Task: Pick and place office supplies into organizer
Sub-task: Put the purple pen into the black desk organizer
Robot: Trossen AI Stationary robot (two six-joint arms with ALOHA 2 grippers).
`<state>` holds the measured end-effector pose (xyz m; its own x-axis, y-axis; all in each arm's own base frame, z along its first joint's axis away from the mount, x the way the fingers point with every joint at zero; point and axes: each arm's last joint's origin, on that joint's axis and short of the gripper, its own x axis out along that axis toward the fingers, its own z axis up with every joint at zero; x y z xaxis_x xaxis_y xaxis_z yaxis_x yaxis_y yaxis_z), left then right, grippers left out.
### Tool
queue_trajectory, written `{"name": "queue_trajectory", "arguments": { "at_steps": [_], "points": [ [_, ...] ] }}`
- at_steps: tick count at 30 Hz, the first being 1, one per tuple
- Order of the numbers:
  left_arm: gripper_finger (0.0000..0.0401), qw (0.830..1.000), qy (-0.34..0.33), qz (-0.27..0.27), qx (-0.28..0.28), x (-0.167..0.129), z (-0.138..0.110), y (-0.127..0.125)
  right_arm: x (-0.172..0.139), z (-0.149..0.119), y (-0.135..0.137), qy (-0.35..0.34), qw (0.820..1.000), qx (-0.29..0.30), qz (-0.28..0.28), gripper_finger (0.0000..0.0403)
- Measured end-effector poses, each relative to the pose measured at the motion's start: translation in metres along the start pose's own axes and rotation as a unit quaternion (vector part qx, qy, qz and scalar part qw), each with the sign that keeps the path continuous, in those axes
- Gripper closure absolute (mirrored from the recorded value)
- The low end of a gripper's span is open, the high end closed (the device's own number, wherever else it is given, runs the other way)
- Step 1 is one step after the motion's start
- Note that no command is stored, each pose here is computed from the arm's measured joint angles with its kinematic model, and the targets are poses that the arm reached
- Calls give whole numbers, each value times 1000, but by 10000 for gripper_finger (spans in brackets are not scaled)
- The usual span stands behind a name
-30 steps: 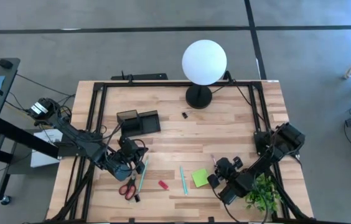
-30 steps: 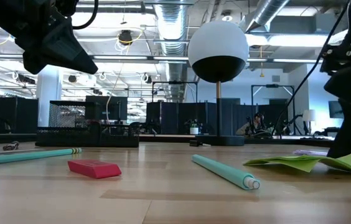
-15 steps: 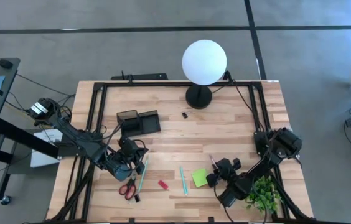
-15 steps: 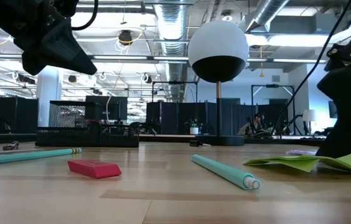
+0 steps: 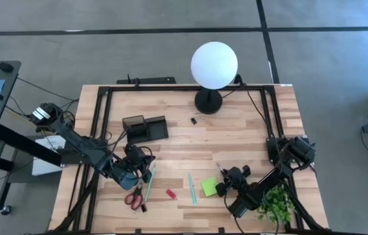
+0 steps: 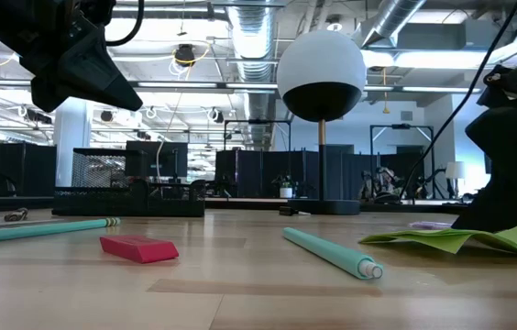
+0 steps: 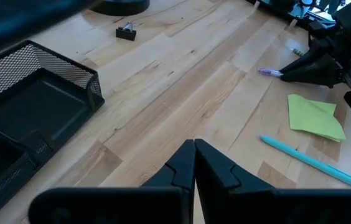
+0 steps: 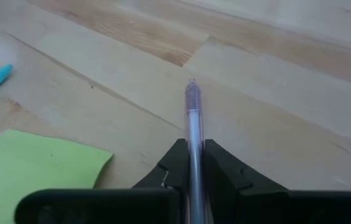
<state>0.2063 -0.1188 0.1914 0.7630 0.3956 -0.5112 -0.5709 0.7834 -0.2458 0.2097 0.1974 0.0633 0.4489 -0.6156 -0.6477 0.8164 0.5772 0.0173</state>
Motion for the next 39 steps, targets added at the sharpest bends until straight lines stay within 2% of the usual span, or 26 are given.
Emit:
{"name": "queue_trajectory", "arguments": {
  "at_steps": [7,17,25,31,33,35,37,39],
  "points": [
    [401,1000,0,0,0,0,0,0,6,6,8,-22,1000,-8,21,376],
    [401,1000,-8,4,-8,0,0,0,26,27,24,-62,997,-13,39,376],
    [401,999,-43,16,-9,0,4,-1,27,75,37,-129,990,-35,48,376],
    [401,997,-78,20,16,-9,14,2,23,133,45,-183,981,-40,56,374],
    [401,993,-108,23,27,-18,24,4,23,156,50,-187,977,-54,80,376],
    [401,989,-143,29,39,-31,36,9,26,180,54,-188,972,-68,128,377],
    [401,983,-173,32,48,-45,48,15,32,206,58,-193,957,-62,206,377],
    [401,979,-196,33,54,-60,60,23,41,229,58,-202,936,-40,287,377]
  ]
}}
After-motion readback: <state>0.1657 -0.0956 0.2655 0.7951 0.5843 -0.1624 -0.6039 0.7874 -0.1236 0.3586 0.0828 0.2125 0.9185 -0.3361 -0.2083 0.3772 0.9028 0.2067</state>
